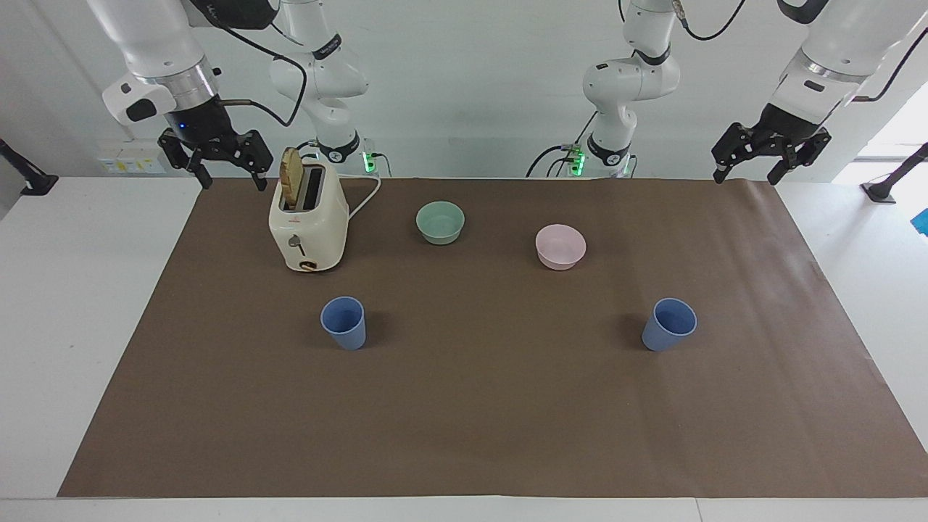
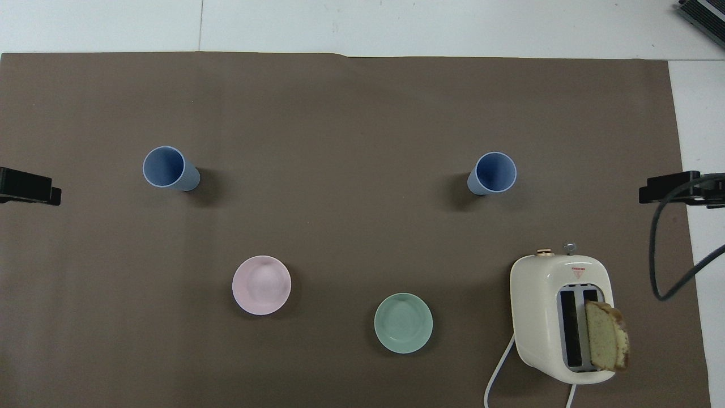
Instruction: Stack blue cups with both arms
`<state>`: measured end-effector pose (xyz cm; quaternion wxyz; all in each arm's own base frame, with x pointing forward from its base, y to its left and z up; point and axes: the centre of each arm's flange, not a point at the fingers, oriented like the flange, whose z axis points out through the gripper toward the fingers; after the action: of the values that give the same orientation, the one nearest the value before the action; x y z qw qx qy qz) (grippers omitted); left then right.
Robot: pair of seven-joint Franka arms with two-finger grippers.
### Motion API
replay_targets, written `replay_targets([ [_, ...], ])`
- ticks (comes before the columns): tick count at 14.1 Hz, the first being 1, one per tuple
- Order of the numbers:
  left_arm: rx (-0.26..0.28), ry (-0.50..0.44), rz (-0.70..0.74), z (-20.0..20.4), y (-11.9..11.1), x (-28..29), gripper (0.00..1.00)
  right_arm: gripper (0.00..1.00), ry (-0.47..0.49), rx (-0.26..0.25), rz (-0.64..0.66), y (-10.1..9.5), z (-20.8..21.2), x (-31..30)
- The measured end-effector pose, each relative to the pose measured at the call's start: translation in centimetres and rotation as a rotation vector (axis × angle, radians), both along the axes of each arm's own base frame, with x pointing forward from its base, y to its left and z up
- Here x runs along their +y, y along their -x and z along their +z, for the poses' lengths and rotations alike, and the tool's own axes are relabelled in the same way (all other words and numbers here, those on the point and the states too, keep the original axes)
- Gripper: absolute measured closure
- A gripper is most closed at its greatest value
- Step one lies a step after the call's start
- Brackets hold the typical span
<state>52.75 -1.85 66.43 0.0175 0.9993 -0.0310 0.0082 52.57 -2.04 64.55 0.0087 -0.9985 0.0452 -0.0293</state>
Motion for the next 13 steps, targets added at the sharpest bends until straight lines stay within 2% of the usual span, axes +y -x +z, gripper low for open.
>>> replay_targets([
  [13, 0.010, 0.000, 0.010, -0.07, 0.10, 0.67, 0.00, 0.00, 0.000, 0.000, 0.000, 0.00, 0.00, -0.02],
])
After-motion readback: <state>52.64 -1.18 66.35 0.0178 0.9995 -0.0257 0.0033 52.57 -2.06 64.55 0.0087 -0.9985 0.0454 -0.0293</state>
